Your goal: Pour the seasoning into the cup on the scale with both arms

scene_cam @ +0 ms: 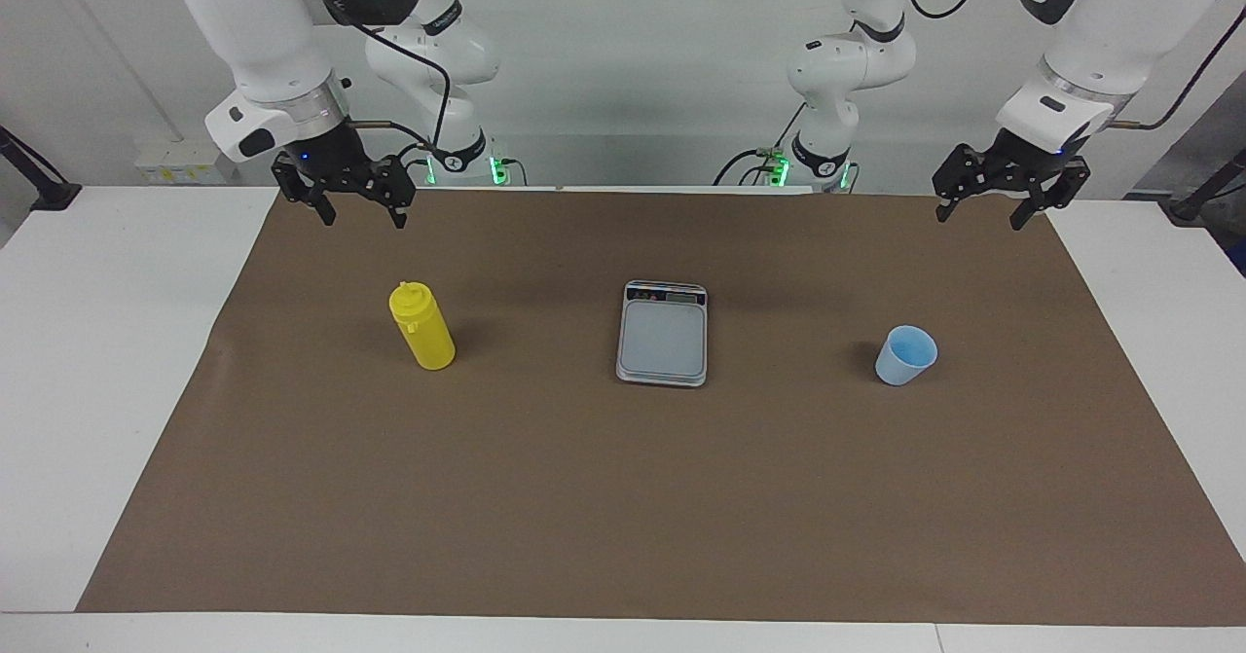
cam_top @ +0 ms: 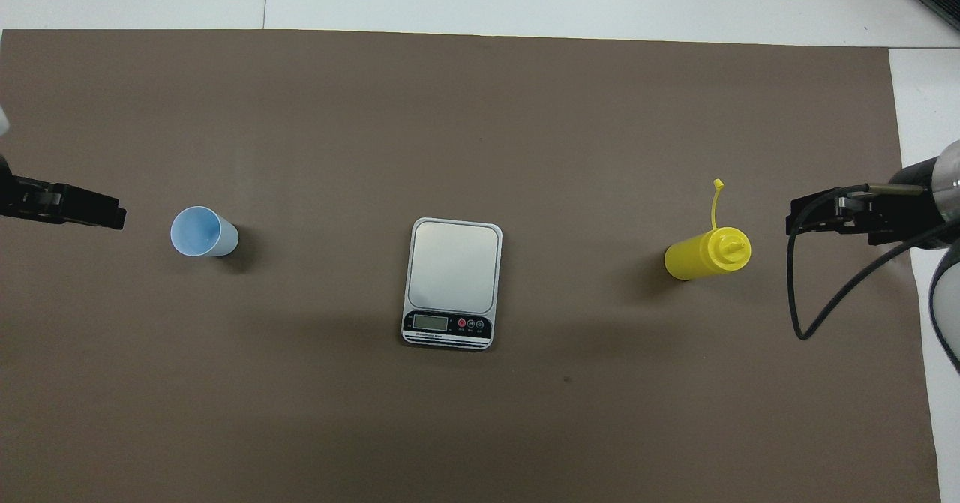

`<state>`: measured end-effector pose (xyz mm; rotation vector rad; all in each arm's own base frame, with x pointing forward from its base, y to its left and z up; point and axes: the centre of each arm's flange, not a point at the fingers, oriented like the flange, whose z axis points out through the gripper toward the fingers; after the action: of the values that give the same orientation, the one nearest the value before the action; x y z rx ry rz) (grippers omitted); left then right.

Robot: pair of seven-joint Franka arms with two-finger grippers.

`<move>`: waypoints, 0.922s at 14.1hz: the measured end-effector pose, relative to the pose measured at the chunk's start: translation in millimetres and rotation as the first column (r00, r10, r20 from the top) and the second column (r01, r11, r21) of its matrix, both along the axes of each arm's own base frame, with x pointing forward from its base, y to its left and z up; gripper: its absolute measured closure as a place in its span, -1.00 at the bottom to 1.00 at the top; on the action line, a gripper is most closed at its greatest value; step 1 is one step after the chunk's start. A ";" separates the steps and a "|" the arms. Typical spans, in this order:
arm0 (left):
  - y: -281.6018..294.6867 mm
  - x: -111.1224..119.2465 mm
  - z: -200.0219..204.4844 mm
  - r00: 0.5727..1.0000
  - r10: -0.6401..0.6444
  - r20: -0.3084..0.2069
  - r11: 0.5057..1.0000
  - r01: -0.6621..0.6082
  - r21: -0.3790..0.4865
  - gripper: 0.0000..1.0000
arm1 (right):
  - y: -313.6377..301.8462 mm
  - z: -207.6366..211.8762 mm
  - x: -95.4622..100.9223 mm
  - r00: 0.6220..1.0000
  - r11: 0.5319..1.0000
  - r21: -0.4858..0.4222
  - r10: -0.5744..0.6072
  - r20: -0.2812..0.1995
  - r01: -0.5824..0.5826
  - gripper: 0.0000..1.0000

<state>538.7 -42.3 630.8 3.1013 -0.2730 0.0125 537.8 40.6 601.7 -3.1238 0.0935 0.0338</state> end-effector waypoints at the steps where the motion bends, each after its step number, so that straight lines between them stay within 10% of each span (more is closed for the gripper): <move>1: 0.0 0.0 0.0 1.000 0.000 0.000 1.000 0.000 0.000 -1.00 | 0.0 0.6 0.2 1.000 1.000 -0.005 0.001 0.002 -0.001 -1.00; 13: 10.5 0.5 -1.1 1.000 0.024 -0.003 1.000 -0.024 0.000 -1.00 | -3.3 6.9 18.1 0.999 0.999 -0.030 -0.032 -0.011 0.032 -1.00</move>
<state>539.2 -31.8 629.7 3.1039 -0.2352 0.0077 555.9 37.4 608.6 -3.1514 0.1460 0.0502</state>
